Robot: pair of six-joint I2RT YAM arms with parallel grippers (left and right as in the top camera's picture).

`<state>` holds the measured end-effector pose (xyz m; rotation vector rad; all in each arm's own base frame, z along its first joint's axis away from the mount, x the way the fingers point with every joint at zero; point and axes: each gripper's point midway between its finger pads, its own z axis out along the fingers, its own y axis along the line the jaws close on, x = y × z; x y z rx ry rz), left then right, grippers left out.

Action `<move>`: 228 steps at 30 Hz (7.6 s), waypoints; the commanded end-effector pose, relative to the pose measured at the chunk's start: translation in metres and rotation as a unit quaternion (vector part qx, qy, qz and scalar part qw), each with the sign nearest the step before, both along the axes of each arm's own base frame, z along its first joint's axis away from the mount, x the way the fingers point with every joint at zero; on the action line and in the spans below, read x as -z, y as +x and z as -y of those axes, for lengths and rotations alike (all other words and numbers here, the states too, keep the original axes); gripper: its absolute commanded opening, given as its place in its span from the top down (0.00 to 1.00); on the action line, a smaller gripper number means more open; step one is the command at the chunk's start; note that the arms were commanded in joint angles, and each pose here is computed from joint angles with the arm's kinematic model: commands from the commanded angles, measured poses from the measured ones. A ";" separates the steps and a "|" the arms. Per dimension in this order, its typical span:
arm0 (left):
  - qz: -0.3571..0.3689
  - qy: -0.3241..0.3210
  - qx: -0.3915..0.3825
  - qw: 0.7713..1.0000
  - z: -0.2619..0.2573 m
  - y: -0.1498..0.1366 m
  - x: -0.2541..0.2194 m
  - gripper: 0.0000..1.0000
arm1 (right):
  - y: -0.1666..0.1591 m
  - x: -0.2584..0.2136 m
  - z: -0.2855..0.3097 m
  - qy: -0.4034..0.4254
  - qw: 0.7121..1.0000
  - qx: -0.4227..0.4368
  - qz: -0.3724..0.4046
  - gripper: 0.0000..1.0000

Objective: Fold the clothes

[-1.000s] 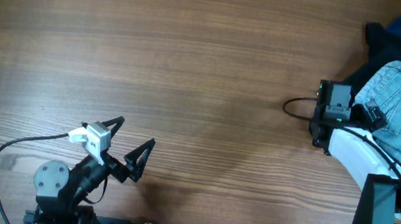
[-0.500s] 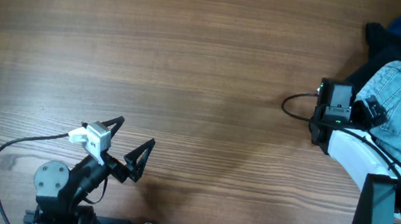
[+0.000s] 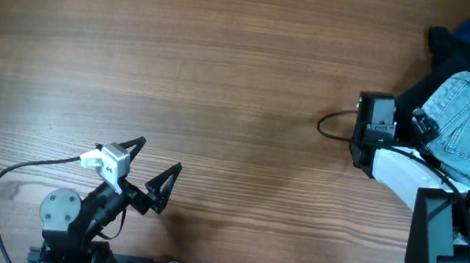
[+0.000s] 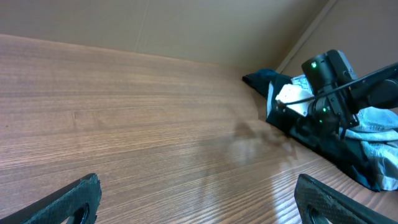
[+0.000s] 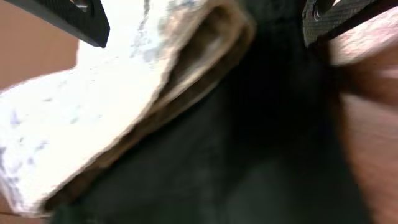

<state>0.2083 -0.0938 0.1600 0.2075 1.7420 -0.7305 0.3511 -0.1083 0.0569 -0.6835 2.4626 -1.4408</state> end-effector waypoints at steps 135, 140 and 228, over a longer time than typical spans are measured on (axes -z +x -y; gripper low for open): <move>-0.006 -0.006 0.009 1.000 0.003 -0.001 0.003 0.00 | 0.005 -0.031 0.014 -0.013 0.999 0.015 0.049 0.00; -0.006 -0.006 0.009 1.000 0.003 -0.001 0.003 0.00 | 0.005 -0.030 0.014 -0.010 0.999 0.015 0.049 0.00; -0.006 -0.006 0.009 1.000 0.003 -0.001 0.003 0.00 | 0.004 -0.031 0.044 0.010 0.995 0.050 0.080 0.96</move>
